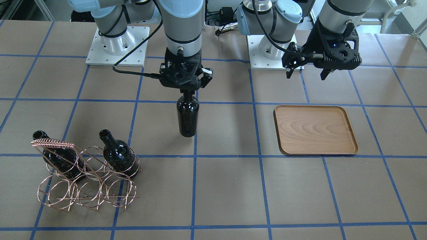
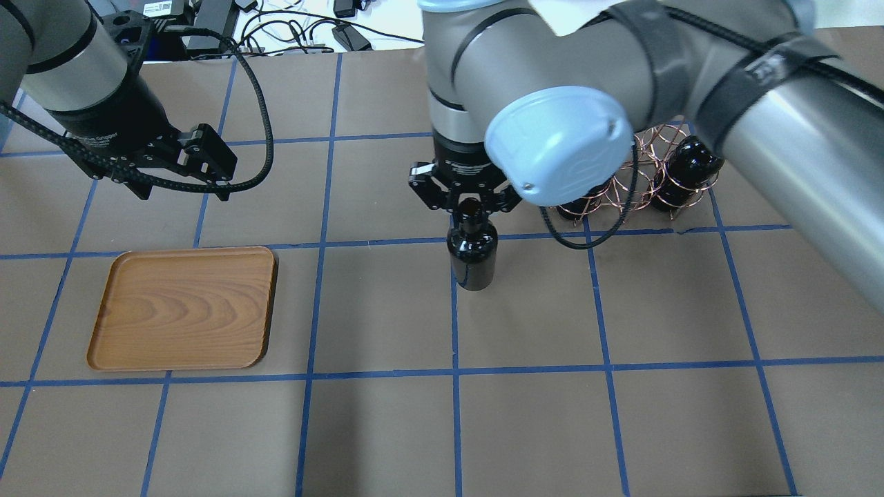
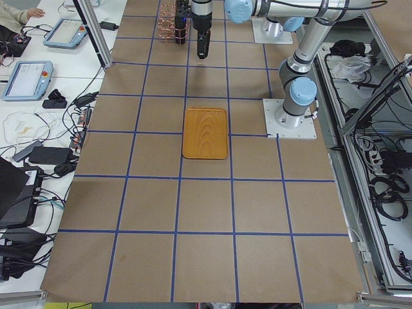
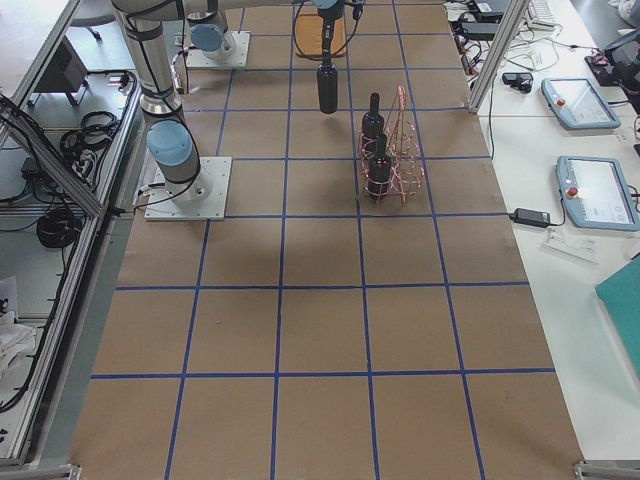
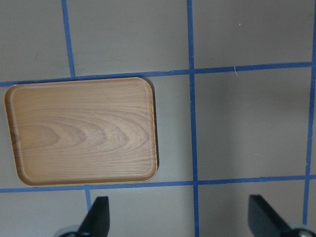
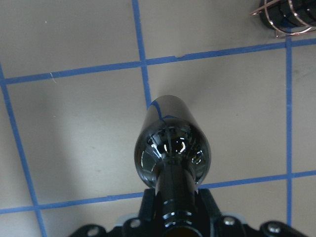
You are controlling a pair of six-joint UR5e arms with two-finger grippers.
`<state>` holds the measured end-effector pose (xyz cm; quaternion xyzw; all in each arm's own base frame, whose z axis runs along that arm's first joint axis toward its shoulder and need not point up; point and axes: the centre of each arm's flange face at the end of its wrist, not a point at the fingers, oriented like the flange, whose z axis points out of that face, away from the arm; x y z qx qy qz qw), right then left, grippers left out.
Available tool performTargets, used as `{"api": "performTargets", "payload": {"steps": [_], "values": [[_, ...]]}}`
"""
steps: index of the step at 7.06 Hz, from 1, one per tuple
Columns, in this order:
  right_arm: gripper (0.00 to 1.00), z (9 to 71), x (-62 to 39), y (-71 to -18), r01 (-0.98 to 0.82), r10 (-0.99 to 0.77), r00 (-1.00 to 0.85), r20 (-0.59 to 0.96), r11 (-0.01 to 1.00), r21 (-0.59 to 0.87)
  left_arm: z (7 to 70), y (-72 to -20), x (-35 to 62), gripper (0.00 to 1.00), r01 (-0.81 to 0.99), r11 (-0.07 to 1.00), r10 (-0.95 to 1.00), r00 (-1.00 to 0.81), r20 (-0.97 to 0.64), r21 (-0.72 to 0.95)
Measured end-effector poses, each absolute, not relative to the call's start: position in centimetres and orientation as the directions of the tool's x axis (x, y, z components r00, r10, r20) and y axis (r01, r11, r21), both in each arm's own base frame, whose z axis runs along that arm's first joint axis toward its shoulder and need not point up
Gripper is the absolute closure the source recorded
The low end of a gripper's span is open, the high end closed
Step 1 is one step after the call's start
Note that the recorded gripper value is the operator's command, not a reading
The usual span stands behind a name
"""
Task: Take wine from basket and place on tray
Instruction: 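Carry the bottle out of the rack toward the tray with the right gripper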
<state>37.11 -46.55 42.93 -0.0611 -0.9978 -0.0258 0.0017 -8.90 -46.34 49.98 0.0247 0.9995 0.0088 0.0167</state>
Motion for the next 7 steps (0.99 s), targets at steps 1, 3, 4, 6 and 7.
{"api": "performTargets", "payload": {"steps": [1,3,4,6,7], "values": [[0.95,42.2,40.7,-46.9,0.136,0.136,-0.991,0.005,0.99,0.048,50.0,-46.4,-8.7,0.0,0.052,0.998,0.053,-0.998,-0.034,0.017],[0.95,41.8,44.1,-46.9,0.184,0.185,-0.983,-0.014,0.982,0.052,50.1,-46.4,-8.2,0.0,0.049,0.999,0.049,-0.998,-0.037,0.016],[0.95,41.7,44.7,-46.8,0.199,0.201,-0.979,-0.03,0.978,0.06,50.2,-46.3,-7.9,0.0,0.053,0.998,0.053,-0.998,-0.037,0.016],[0.95,41.3,45.4,-47.2,0.215,0.218,-0.975,-0.05,0.975,0.056,50.2,-46.3,-7.6,0.0,0.071,0.997,0.072,-0.997,-0.036,0.017],[0.95,41.1,45.6,-47.5,0.218,0.221,-0.973,-0.059,0.975,0.048,50.2,-46.2,-7.6,0.0,0.074,0.997,0.075,-0.997,-0.036,0.019]]}}
